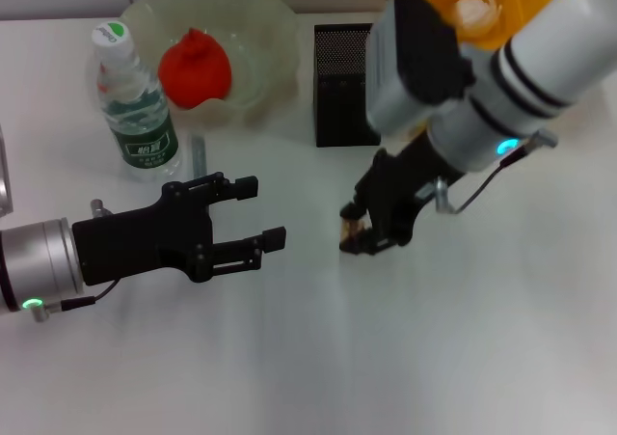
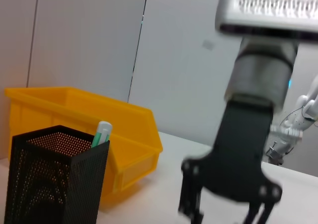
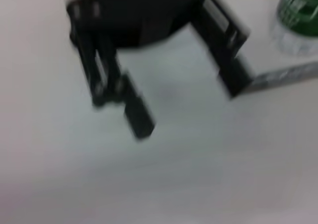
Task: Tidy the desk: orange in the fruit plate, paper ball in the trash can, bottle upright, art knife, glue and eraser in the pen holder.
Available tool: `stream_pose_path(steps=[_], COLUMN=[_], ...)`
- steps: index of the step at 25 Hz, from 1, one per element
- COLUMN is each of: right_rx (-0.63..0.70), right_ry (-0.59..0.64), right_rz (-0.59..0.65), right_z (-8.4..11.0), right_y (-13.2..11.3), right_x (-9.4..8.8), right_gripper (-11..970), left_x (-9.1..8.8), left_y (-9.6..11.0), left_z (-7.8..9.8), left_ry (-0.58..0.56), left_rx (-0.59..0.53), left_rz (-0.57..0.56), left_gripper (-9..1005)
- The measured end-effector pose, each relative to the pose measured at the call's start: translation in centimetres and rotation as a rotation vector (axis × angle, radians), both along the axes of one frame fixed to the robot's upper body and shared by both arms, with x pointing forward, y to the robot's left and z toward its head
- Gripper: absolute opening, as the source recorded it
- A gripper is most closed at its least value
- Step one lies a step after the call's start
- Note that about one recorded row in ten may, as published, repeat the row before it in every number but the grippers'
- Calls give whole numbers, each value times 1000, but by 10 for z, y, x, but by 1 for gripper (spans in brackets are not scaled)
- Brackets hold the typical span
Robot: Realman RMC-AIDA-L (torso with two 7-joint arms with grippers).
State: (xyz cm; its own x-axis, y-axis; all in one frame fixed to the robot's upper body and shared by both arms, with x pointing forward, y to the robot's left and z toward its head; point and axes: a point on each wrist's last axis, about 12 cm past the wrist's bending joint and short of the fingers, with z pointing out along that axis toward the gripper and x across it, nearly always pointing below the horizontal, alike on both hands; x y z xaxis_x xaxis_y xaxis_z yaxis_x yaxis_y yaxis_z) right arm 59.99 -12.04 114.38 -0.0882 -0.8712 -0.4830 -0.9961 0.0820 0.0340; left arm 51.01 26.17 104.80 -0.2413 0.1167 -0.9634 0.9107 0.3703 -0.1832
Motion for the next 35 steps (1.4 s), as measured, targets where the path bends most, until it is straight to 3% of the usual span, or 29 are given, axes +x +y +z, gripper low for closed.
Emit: stream_pose_path(steps=[1,2,3,7,12,18,27,35], right_rx=[10,26,26,83,156,205,209,194], right_ry=[1,-3,-3,-73,-136,-177,-239,-258], right_rz=[-12,-39,-39,-151,-304,-398,-495,-499], right_z=[9,30,30,79,99,90,57,45], right_y=[-1,-6,-6,-21,-33,-34,-24,-17], right_x=[1,3,3,11,24,39,62,66], right_gripper=[383,382,382,382,382,381,381,380], left_x=[0,0,0,0,0,0,1,1], left_y=[0,0,0,-2,-2,-3,-5,-5], left_z=[0,0,0,0,0,0,1,1], left_ry=[0,0,0,-1,-1,-2,2,2], left_rx=[0,0,0,-2,-3,-5,-7,-8], left_rz=[0,0,0,-3,-3,-6,-11,-13], left_gripper=[784,784,784,785,784,784,785,785])
